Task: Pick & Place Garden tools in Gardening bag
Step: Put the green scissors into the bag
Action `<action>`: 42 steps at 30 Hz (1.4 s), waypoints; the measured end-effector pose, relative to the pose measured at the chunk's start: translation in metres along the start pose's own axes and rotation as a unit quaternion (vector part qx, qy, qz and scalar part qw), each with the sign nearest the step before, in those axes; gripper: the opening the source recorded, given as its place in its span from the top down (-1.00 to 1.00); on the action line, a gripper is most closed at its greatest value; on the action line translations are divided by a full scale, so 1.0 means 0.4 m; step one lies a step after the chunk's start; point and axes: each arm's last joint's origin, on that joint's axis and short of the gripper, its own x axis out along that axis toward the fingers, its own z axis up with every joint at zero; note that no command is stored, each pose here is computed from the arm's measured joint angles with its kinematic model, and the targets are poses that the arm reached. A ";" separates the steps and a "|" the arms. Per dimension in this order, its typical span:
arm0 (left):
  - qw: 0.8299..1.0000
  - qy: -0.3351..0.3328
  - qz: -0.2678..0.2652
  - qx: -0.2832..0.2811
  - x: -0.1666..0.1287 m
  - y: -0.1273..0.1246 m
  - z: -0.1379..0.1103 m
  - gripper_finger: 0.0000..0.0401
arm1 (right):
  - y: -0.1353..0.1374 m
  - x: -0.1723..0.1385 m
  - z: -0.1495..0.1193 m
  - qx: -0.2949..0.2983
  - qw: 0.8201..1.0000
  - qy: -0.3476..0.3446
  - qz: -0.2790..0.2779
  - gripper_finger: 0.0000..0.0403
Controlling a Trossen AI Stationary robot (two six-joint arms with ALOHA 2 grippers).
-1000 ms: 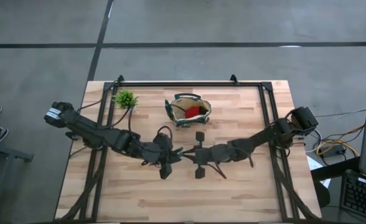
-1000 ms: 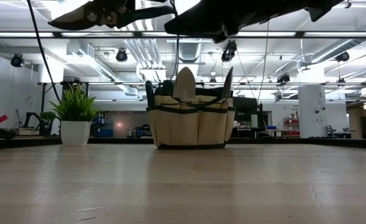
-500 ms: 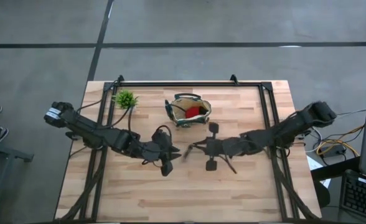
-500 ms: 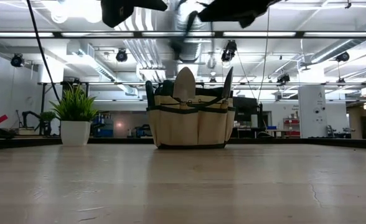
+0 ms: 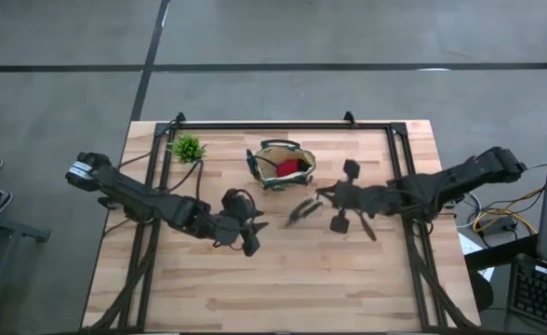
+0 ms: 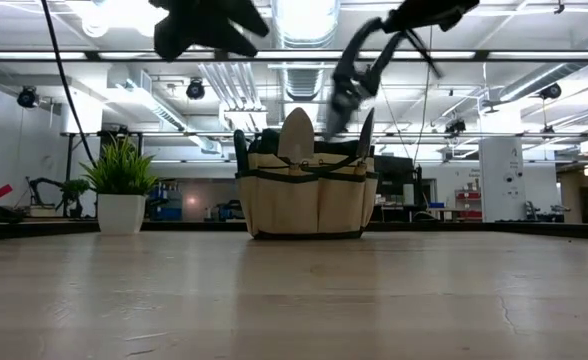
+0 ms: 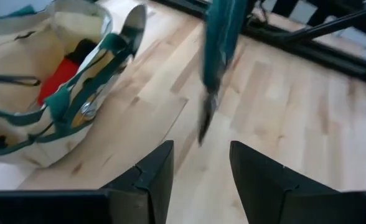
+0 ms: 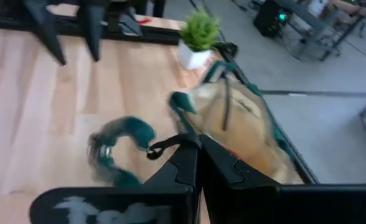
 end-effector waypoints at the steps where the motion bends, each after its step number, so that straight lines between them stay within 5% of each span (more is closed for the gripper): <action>1: 1.000 0.001 0.005 0.002 0.004 0.004 -0.008 0.20 | -0.011 -0.005 0.000 0.003 1.000 0.002 -0.005 0.97; 11: 0.997 -0.037 -0.003 0.073 0.037 0.036 -0.085 0.21 | -0.115 -0.047 0.040 0.018 0.997 0.044 -0.059 0.96; 20: 0.980 -0.115 -0.091 0.137 -0.007 0.096 -0.129 0.21 | -0.175 -0.014 0.049 0.015 0.989 0.102 -0.105 0.96; 32: 0.968 -0.188 -0.112 0.120 -0.134 0.268 -0.215 0.21 | -0.257 0.015 0.035 0.023 0.984 0.129 -0.122 0.96; 42: 0.946 -0.260 -0.148 0.125 -0.195 0.346 -0.265 0.21 | -0.312 0.029 0.035 0.040 0.986 0.117 -0.111 0.96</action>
